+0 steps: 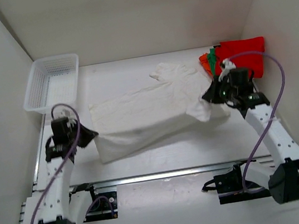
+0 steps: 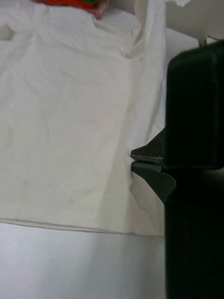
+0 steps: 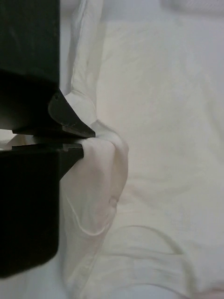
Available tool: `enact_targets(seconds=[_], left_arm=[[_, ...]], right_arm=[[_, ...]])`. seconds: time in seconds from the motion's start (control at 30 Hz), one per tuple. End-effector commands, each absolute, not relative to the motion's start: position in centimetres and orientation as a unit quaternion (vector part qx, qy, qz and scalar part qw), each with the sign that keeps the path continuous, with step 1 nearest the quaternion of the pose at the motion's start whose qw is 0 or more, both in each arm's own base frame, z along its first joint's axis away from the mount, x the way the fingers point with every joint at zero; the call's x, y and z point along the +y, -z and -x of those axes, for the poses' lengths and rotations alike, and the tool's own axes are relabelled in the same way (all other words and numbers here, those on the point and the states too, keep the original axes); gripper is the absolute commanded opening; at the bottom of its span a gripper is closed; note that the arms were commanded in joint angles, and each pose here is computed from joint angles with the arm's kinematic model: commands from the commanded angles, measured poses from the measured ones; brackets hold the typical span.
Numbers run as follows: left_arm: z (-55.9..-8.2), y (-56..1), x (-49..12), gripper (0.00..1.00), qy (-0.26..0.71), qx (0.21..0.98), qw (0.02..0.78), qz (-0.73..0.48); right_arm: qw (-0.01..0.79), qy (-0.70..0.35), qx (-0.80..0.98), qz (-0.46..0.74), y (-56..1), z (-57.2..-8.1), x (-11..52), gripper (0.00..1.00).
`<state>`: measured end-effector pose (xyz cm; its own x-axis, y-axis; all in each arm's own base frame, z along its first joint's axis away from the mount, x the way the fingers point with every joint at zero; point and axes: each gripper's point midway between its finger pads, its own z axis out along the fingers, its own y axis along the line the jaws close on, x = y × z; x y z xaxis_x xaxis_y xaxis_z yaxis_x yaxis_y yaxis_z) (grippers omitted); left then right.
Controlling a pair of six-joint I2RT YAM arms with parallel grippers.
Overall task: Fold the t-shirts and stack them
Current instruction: Flatten out the tshirt
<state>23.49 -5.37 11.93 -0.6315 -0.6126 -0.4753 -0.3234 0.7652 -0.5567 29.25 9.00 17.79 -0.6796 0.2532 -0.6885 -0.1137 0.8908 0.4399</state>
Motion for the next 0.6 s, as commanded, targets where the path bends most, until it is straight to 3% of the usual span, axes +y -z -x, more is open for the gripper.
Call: enact_targets(seconds=[0.0,0.17,0.27,0.4,0.5,0.53,0.57], left_arm=[[-32.0,-24.5,-4.6,0.0,0.257,0.818,0.462,0.225],[-35.4,-42.3,-2.4,0.0,0.249,0.75,0.59,0.169],[-35.6,-44.8,-2.2,0.0,0.232,0.761,0.586,0.154],[-33.9,-41.9,-4.1,0.0,0.26,0.781,0.552,0.135],[-30.6,-30.1,-7.6,0.0,0.3,0.831,0.444,0.148],[-29.4,-29.1,-8.8,0.0,0.315,0.827,0.446,0.134],[-27.5,-24.6,-9.6,0.0,0.315,0.844,0.411,0.143]], right_arm=[[0.576,-0.223,0.786,0.036,-32.1,-36.0,9.8,0.0],[0.681,-0.192,0.705,0.043,-43.3,-34.9,8.0,0.0],[0.688,-0.196,0.697,0.037,-44.7,-32.5,6.6,0.0],[0.626,-0.2,0.754,0.011,-38.8,-30.4,6.4,0.0],[0.521,-0.213,0.826,-0.006,-30.2,-27.9,8.0,0.0],[0.485,-0.216,0.847,-0.015,-27.0,-26.8,8.1,0.02],[0.448,-0.227,0.864,-0.023,-24.9,-25.5,8.6,0.08]])
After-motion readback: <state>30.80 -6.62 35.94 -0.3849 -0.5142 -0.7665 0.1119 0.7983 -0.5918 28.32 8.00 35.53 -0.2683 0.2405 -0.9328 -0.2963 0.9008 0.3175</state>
